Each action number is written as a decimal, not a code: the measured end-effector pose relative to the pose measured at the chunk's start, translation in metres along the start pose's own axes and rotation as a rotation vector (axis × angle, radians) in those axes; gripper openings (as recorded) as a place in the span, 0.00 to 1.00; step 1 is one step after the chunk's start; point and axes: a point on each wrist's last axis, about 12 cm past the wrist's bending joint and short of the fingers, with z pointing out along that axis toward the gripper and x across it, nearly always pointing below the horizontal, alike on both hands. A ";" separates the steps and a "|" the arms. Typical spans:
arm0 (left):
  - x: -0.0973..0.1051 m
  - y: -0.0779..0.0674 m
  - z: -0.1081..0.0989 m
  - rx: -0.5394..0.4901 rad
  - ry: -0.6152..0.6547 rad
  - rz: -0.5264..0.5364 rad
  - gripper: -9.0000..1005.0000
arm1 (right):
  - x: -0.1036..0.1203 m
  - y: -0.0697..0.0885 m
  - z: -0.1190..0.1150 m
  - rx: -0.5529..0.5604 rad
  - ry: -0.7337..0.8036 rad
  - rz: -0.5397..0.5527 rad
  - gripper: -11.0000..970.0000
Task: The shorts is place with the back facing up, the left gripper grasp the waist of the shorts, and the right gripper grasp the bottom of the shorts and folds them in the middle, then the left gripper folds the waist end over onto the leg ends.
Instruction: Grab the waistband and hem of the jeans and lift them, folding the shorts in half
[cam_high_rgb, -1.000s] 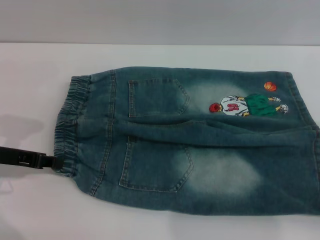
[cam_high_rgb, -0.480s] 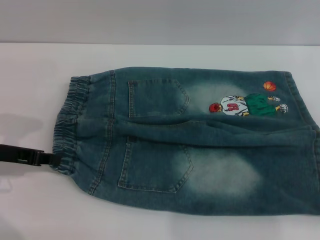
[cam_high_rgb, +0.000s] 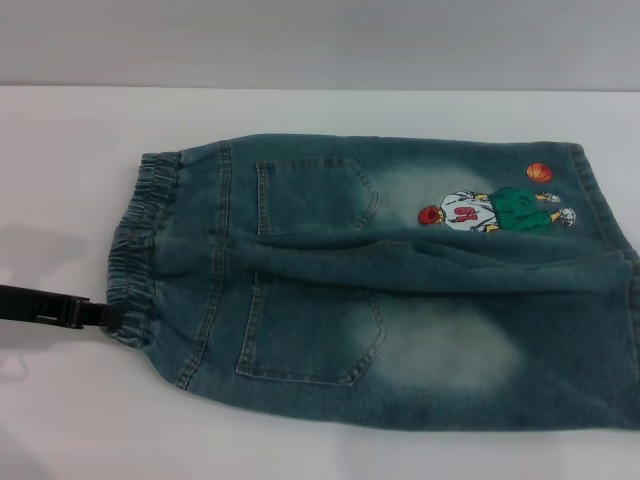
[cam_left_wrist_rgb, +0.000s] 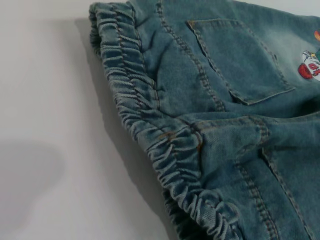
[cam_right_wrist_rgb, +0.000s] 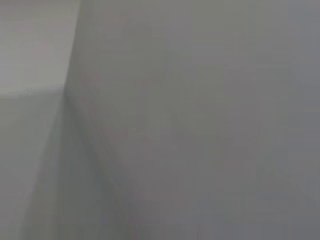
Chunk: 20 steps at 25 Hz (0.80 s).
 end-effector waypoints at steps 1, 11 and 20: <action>0.000 0.000 0.000 0.001 0.000 -0.001 0.05 | -0.006 0.004 -0.002 0.006 0.063 0.027 0.71; -0.006 -0.004 0.002 0.016 0.001 0.004 0.05 | 0.004 -0.001 -0.026 0.308 0.646 0.262 0.71; -0.010 -0.007 0.001 0.022 0.004 0.005 0.05 | 0.036 -0.004 -0.042 0.338 0.979 0.348 0.71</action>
